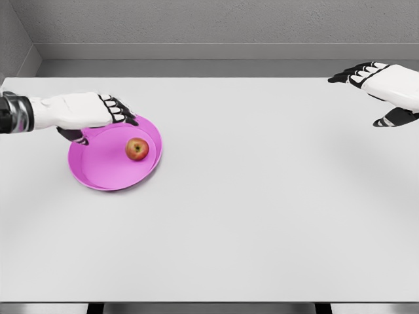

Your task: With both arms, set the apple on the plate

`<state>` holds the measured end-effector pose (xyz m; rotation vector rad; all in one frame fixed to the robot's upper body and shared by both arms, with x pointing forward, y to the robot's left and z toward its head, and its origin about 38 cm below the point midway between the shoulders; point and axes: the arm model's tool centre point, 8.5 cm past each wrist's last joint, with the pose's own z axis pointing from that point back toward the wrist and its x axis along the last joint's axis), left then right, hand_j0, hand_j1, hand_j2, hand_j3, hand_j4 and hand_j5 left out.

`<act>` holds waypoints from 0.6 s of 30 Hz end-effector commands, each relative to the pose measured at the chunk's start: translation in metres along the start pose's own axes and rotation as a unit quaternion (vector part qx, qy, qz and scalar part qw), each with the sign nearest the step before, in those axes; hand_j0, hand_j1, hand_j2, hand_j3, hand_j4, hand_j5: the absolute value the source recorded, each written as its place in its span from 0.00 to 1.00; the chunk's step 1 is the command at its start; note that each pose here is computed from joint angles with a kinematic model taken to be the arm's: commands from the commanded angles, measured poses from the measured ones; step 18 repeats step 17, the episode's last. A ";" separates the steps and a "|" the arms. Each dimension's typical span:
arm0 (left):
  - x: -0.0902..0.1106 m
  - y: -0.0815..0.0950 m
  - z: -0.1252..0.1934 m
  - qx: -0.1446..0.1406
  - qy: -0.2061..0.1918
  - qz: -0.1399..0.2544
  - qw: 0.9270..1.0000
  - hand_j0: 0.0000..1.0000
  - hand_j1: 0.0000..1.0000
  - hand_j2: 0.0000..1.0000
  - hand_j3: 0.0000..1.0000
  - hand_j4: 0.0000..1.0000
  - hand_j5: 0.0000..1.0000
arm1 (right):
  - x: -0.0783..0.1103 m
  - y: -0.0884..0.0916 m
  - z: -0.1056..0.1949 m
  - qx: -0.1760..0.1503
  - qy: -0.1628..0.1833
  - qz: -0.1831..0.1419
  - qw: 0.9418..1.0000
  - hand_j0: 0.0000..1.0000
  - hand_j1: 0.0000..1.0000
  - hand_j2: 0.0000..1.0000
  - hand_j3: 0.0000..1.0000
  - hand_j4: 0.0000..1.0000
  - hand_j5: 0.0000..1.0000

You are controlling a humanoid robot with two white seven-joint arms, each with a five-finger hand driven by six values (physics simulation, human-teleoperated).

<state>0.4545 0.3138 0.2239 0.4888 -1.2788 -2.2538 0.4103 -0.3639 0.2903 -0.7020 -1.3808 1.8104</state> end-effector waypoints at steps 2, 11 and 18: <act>-0.028 0.004 0.036 0.050 0.034 0.071 0.996 1.00 1.00 1.00 1.00 1.00 1.00 | 0.000 0.000 0.000 0.000 0.000 -0.001 1.000 1.00 1.00 1.00 1.00 1.00 1.00; -0.053 -0.014 0.055 0.048 0.079 0.105 0.990 1.00 1.00 1.00 1.00 1.00 1.00 | 0.000 0.002 0.000 0.001 0.000 -0.003 1.000 1.00 1.00 1.00 1.00 1.00 1.00; -0.053 -0.016 0.055 0.042 0.080 0.104 0.990 1.00 1.00 1.00 1.00 1.00 1.00 | 0.010 0.000 -0.001 -0.001 -0.013 0.006 1.000 1.00 1.00 1.00 1.00 1.00 1.00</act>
